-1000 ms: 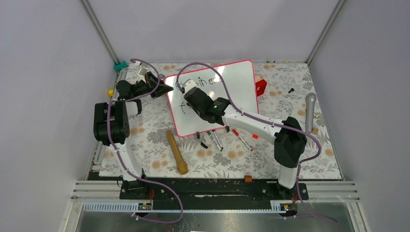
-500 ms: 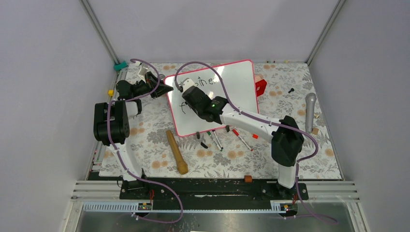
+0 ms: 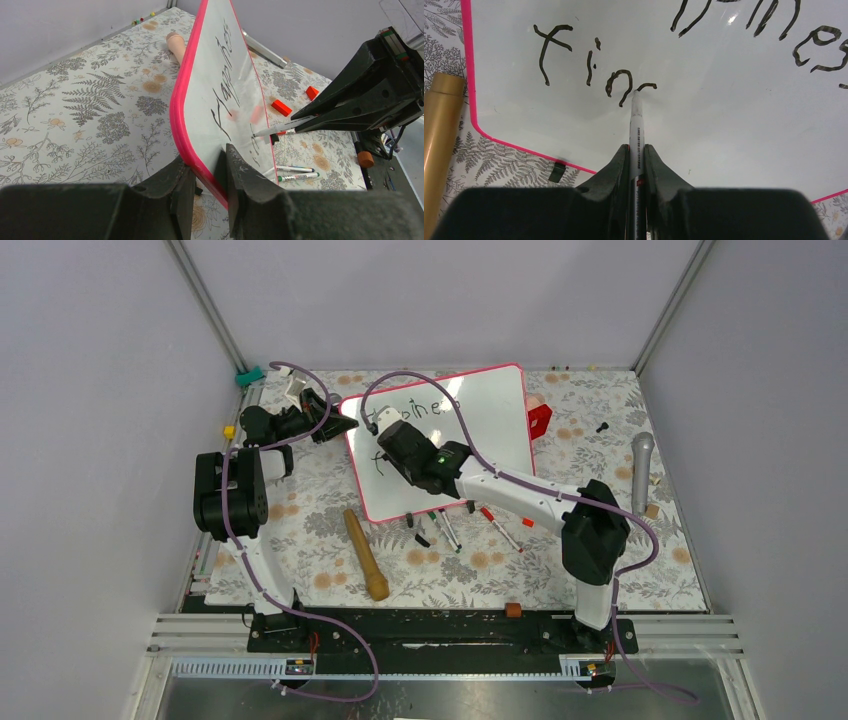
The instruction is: Write a sentence on the whiteboard
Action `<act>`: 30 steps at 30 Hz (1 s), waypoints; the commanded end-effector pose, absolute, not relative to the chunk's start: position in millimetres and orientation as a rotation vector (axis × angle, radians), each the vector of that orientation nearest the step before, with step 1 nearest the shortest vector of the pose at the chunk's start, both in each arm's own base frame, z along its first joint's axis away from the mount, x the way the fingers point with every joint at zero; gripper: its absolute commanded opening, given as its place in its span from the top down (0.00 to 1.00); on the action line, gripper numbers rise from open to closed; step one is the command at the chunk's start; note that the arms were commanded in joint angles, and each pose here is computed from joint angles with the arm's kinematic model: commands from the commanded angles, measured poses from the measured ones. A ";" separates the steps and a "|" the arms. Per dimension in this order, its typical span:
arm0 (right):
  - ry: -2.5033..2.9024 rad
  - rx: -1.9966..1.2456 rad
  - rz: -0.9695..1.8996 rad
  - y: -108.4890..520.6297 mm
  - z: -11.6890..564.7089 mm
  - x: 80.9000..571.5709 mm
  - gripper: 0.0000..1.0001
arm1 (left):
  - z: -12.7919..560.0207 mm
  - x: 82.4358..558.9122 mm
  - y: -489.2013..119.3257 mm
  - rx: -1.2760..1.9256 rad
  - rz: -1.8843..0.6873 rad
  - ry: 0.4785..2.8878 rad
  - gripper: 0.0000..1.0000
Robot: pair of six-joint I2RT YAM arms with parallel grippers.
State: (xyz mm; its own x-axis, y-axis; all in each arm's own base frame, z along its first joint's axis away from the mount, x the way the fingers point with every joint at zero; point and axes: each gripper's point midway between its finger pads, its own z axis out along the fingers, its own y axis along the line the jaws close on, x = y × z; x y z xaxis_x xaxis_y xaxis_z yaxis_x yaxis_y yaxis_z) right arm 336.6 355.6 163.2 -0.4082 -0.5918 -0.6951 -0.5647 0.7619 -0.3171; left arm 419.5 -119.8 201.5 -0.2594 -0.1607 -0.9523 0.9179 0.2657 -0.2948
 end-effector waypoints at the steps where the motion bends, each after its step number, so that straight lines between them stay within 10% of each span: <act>1: 2.105 -0.843 -0.067 343.5 168.5 337.2 1.00 | 173.0 377.0 -128.9 1.150 -1.230 1.334 1.00; 30: 2.071 -0.771 -0.100 352.0 189.1 365.3 1.00 | 173.2 377.2 -129.2 1.150 -1.231 1.334 1.00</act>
